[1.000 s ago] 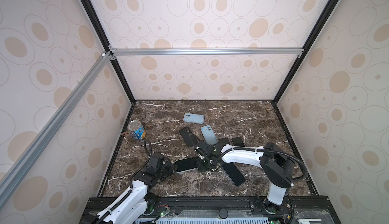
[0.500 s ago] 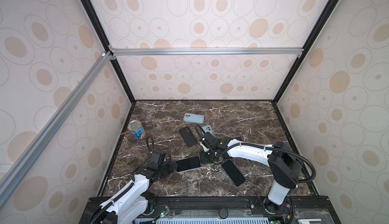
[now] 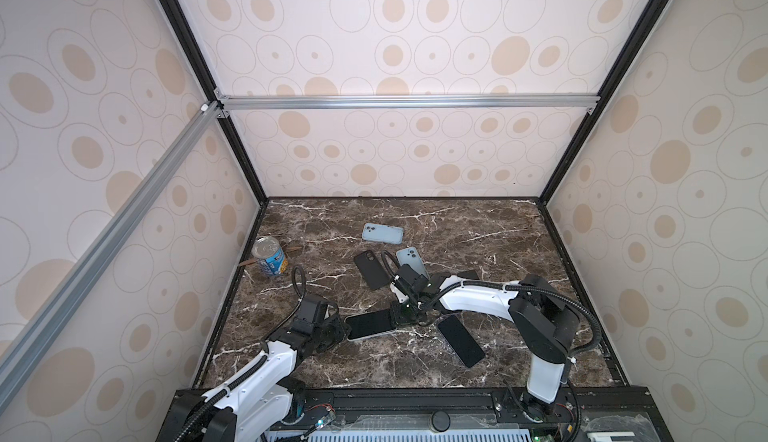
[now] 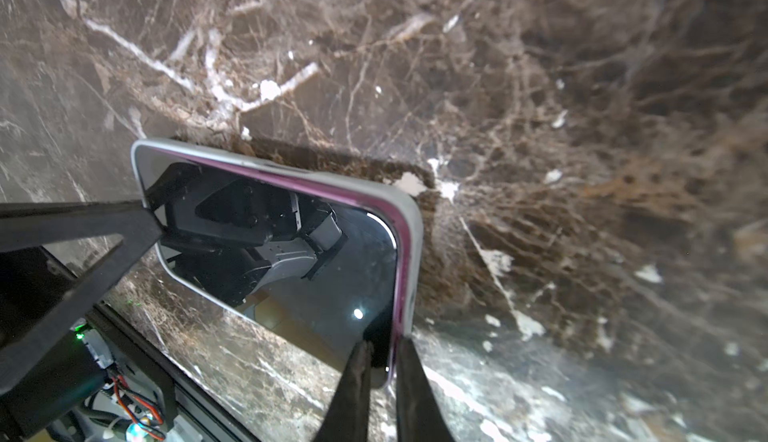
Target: Put the phone into the phone case
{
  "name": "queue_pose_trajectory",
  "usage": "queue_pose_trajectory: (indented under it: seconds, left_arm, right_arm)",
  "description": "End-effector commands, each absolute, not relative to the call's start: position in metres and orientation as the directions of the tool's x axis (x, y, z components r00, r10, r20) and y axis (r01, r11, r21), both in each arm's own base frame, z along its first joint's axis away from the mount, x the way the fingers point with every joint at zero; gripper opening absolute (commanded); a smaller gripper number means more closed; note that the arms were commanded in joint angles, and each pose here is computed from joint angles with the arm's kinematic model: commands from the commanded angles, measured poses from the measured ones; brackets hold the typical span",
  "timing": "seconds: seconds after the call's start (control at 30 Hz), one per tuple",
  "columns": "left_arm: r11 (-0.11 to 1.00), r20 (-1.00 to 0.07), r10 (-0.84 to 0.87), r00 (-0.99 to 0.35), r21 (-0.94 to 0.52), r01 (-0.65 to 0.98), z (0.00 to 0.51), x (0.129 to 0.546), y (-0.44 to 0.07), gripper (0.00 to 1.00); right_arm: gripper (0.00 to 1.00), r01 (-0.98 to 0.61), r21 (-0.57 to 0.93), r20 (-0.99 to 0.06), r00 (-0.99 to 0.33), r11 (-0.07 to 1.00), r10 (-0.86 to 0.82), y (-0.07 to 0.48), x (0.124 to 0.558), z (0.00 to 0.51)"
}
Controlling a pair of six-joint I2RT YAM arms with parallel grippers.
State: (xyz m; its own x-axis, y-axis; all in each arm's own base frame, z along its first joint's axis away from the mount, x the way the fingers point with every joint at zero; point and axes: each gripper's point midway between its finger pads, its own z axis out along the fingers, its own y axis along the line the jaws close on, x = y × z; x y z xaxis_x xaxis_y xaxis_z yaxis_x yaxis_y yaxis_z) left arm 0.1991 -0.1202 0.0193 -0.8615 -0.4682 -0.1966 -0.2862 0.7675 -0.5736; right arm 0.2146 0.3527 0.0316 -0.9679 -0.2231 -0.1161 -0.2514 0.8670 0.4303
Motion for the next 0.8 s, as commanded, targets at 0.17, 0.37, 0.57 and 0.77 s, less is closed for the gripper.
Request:
queue_pose_trajectory:
  seconds: [0.17, 0.37, 0.57, 0.77]
  left_arm:
    - [0.755, -0.173, -0.475, -0.863, -0.583, -0.3, 0.012, 0.192, -0.12, 0.21]
    - [0.753, -0.157, -0.476, -0.865, -0.581, -0.309, 0.008, 0.19, -0.121, 0.21]
    - [0.756, -0.154, -0.478, -0.865, -0.574, -0.315, 0.008, 0.189, -0.12, 0.21]
    - [0.758, -0.15, -0.477, -0.866, -0.569, -0.319, 0.006, 0.189, -0.12, 0.21]
  right_arm:
    - [0.13, -0.234, 0.307, 0.03, -0.966, 0.923, -0.255, 0.325, 0.183, -0.024]
    - [0.13, -0.28, 0.212, 0.115, -0.944, 0.936, -0.309, 0.312, 0.161, -0.051]
    - [0.13, -0.305, 0.129, 0.177, -0.929, 0.944, -0.324, 0.293, 0.151, -0.073]
    - [0.13, -0.329, 0.111, 0.195, -0.918, 0.938, -0.345, 0.289, 0.149, -0.082]
